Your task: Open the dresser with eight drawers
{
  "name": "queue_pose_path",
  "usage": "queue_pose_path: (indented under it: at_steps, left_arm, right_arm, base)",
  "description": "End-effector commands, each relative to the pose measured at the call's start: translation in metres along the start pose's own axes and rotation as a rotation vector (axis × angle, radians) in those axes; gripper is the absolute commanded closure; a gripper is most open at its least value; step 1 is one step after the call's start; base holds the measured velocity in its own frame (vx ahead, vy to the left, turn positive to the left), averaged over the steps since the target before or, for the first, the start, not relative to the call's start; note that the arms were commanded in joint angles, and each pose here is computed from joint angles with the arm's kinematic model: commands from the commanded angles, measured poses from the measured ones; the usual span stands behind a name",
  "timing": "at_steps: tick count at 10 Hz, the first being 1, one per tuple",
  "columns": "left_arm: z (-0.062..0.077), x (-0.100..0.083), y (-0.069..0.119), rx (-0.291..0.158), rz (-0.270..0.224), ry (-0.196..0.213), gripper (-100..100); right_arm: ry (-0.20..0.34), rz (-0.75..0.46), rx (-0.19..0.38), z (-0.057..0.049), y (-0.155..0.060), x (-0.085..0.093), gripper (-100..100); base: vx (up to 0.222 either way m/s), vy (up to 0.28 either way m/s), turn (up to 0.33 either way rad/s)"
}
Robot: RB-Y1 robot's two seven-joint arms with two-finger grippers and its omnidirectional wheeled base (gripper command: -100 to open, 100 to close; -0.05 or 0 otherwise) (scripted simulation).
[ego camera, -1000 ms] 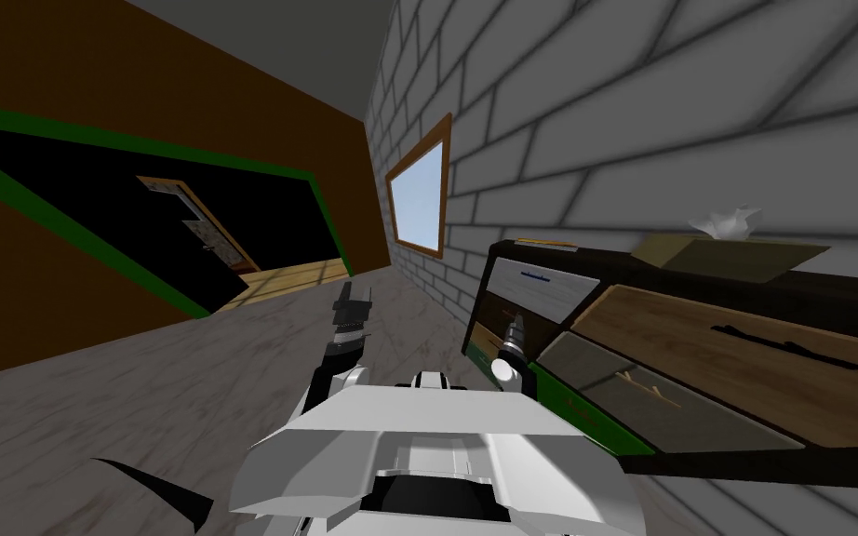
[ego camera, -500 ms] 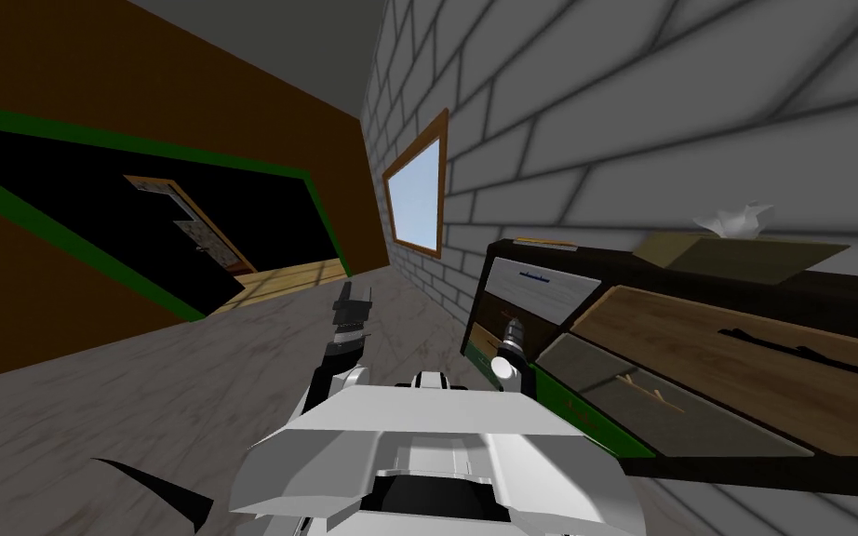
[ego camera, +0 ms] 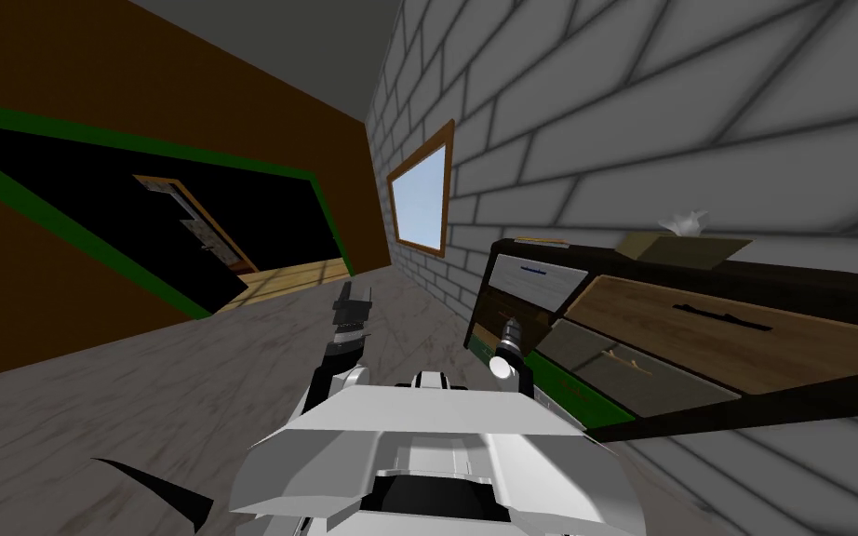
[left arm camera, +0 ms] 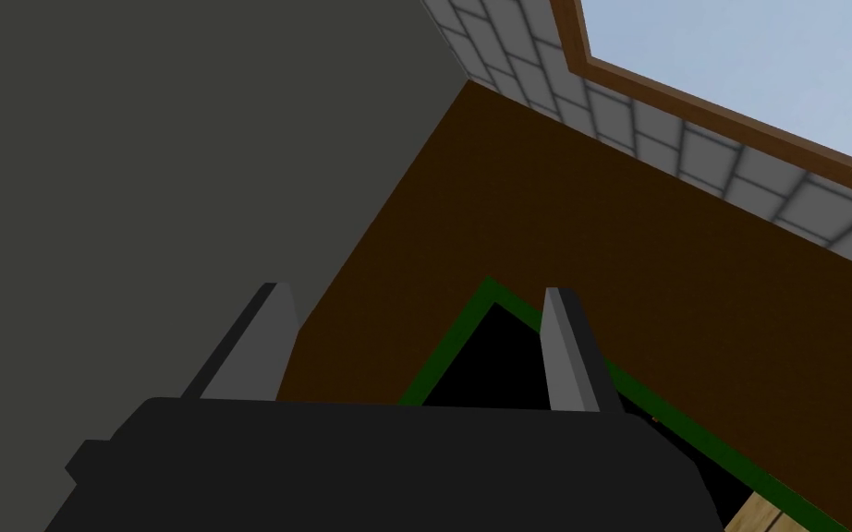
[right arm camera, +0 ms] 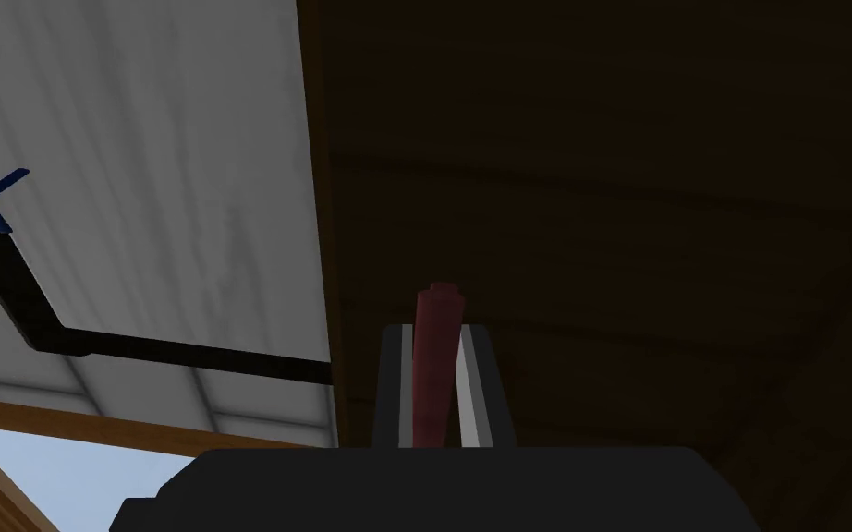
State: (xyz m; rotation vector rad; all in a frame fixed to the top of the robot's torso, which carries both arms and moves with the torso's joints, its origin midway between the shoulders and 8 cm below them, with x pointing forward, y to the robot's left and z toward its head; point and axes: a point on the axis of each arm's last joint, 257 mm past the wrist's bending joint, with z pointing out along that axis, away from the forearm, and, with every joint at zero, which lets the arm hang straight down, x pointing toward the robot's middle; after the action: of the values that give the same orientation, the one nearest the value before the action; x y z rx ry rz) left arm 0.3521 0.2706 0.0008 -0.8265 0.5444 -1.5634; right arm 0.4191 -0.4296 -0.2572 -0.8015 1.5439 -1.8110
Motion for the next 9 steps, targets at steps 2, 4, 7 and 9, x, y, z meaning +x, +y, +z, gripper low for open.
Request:
queue_pose_path:
  at_steps: [2,4,7,9]
  left_arm:
    - [0.000,0.000,0.000,0.000,0.000,0.000,0]
    - [0.000,0.000,0.000,0.000,0.000,0.000,0]
    - [0.000,0.000,0.000,0.000,0.000,0.000,0]
    - [0.000,0.000,0.000,0.000,0.000,0.000,0]
  right_arm:
    - [-0.004,0.000,0.007,-0.002,-0.004,-0.005,100]
    - [-0.031,0.007,-0.002,0.011,-0.017,-0.021,-100]
    - [-0.060,0.012,-0.002,0.022,-0.032,-0.037,-100]
    - [-0.083,0.015,0.001,0.029,-0.043,-0.048,-100]
  base:
    - [-0.147,0.128,-0.013]
    - [-0.044,0.053,-0.144]
    - [0.003,0.001,-0.094]
    - [-0.013,0.014,-0.118]
